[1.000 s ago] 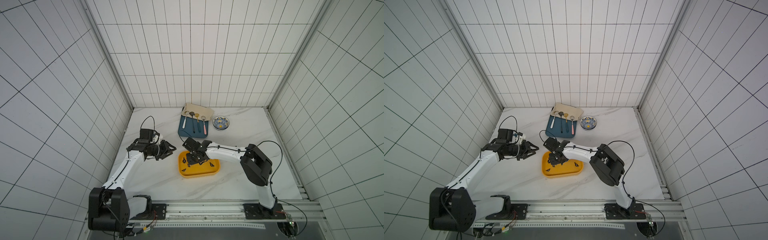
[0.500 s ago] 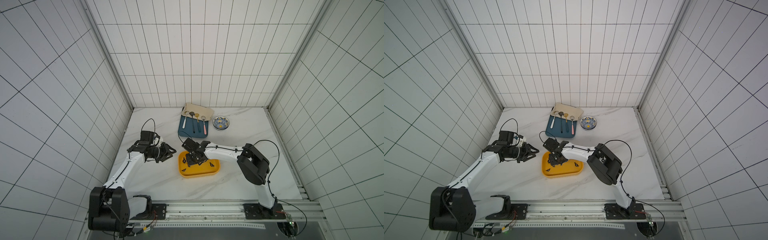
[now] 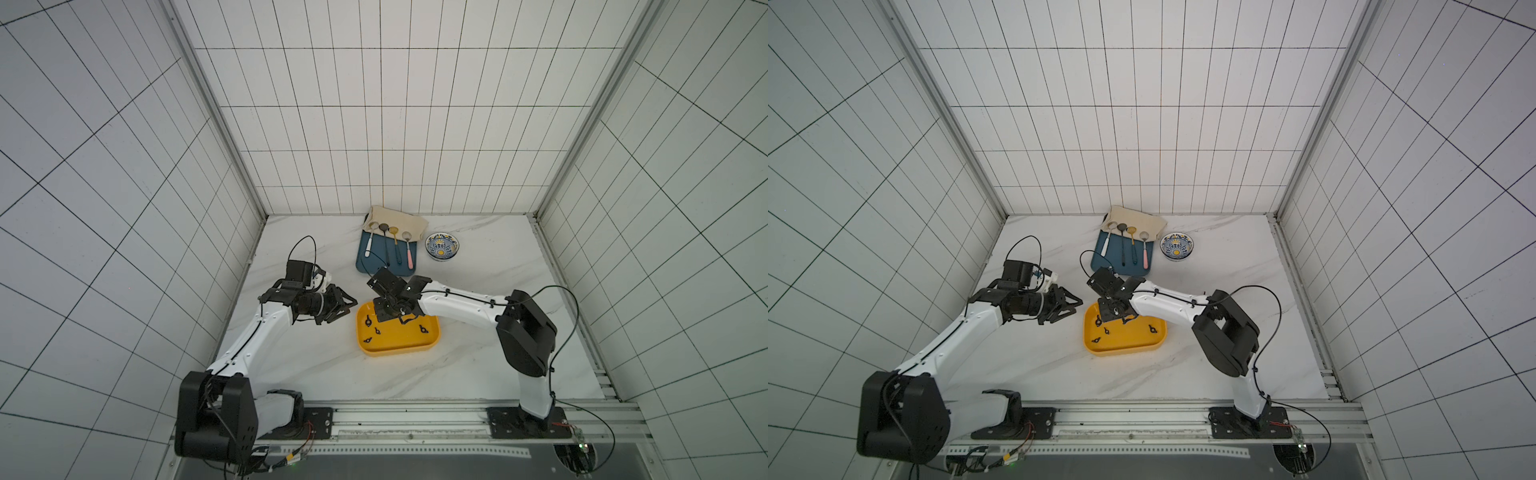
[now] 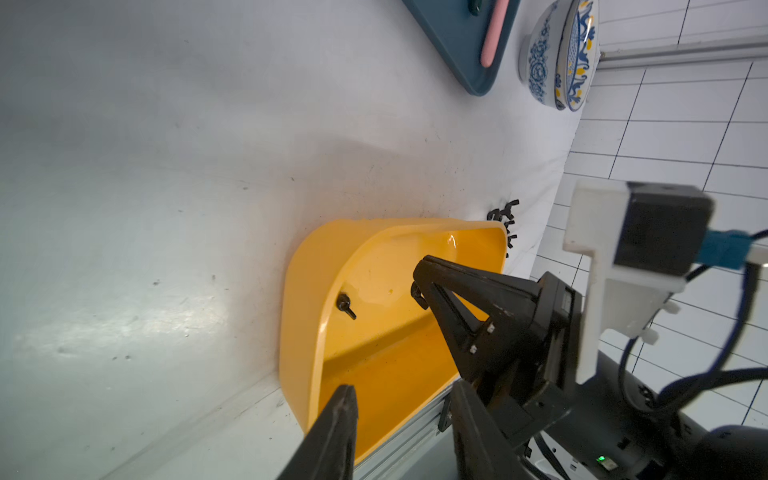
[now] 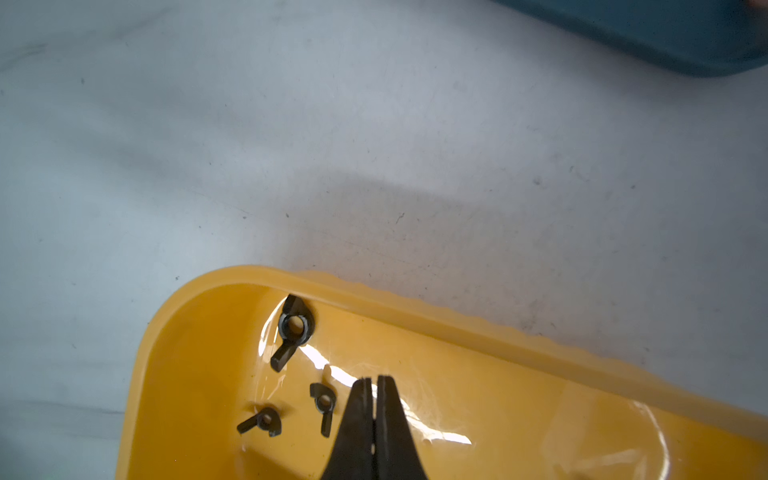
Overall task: Take out the wing nut from the storage box
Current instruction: Pick up the wing nut from the storage box, then place the wing nut at the center of the board.
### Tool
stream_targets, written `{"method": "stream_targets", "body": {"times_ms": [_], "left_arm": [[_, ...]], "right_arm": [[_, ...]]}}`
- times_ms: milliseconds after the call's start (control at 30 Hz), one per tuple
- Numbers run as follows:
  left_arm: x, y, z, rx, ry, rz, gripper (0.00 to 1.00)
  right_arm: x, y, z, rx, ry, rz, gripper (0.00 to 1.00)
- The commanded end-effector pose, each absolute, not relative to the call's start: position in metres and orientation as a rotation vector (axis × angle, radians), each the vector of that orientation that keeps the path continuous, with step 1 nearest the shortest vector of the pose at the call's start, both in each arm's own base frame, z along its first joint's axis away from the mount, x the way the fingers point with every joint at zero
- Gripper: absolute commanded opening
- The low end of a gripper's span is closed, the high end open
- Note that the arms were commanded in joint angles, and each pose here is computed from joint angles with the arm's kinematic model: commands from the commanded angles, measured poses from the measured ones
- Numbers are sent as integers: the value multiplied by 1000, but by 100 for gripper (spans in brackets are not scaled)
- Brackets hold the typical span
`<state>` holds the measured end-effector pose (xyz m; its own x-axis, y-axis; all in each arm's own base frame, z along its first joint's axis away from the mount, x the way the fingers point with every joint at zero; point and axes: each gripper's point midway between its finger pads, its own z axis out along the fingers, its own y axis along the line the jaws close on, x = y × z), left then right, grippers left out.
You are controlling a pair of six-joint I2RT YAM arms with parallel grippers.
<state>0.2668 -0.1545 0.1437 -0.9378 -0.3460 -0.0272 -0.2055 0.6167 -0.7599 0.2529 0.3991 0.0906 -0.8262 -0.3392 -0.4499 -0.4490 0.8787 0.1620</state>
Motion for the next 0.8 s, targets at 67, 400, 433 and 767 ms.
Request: {"method": "stream_targets", "body": {"times_ms": [67, 400, 433, 767], "left_arm": [[286, -196, 171, -313, 2609, -1259, 41], [286, -306, 170, -60, 2657, -1351, 41], [286, -314, 168, -42, 2663, -1360, 41], [273, -363, 139, 47, 2749, -1410, 41]], "right_arm": [[279, 332, 99, -461, 2634, 220, 0], [278, 200, 84, -188, 2694, 32, 0], [276, 194, 80, -177, 2704, 25, 0], [267, 184, 37, -115, 2777, 34, 0]]}}
